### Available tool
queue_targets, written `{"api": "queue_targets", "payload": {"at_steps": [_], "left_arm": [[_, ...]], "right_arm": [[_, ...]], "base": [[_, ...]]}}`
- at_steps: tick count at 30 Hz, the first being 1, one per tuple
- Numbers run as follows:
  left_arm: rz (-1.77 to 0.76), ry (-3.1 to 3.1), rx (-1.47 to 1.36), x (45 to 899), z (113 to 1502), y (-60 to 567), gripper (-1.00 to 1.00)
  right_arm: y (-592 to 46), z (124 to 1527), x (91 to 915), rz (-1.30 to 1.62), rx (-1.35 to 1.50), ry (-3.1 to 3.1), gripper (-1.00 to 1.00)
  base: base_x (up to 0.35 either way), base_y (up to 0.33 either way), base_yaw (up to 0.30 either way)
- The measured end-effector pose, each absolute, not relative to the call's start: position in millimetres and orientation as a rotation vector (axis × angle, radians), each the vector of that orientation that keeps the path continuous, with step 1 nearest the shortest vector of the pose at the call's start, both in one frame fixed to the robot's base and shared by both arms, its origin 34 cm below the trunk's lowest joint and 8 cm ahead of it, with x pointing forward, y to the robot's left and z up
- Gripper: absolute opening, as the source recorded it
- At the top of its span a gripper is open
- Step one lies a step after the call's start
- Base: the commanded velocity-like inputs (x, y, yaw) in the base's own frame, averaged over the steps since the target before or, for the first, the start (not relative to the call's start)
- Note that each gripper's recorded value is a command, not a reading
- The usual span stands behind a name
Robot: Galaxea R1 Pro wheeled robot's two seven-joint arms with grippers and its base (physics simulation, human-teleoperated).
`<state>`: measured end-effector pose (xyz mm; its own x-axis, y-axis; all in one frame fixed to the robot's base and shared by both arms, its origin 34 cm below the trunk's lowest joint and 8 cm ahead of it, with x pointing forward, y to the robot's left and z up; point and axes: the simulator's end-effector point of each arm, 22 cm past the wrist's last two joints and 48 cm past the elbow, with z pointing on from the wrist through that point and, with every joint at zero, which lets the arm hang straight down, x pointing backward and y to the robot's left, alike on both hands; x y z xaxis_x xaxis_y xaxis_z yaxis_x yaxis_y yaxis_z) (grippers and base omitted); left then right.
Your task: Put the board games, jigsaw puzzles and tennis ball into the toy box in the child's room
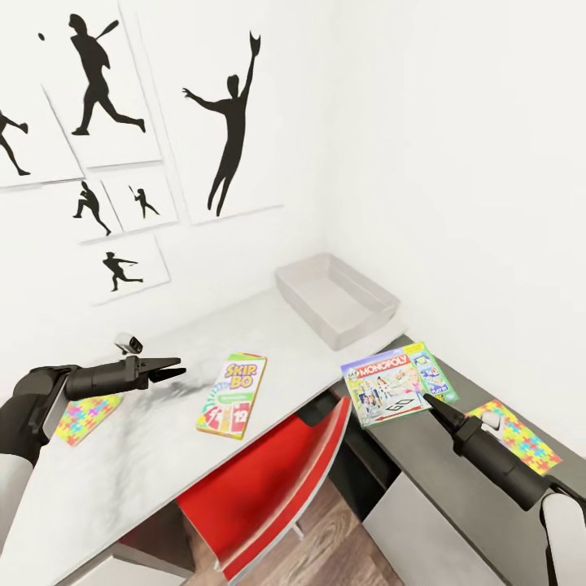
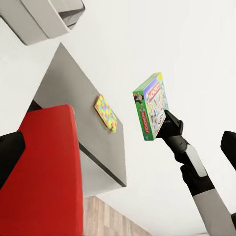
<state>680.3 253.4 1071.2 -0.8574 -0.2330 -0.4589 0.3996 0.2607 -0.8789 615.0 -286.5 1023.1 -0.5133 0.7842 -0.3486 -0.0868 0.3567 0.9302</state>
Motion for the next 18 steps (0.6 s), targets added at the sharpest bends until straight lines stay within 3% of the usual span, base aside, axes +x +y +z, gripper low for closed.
{"api": "queue_targets", "payload": {"at_steps": [5, 18], "left_arm": [[-1.639, 2.029, 0.15, 680.3, 1071.2, 253.3, 1.0], [-1.641, 2.029, 0.149, 680.2, 1071.1, 252.8, 1.0]], "right_arm": [[-286.7, 1023.1, 614.9, 1.275, 0.618, 1.761, -1.0], [-286.8, 1023.0, 614.9, 1.273, 0.618, 1.762, -1.0]], "base": [[0.0, 0.127, -0.001], [0.047, 0.009, 0.0]]}}
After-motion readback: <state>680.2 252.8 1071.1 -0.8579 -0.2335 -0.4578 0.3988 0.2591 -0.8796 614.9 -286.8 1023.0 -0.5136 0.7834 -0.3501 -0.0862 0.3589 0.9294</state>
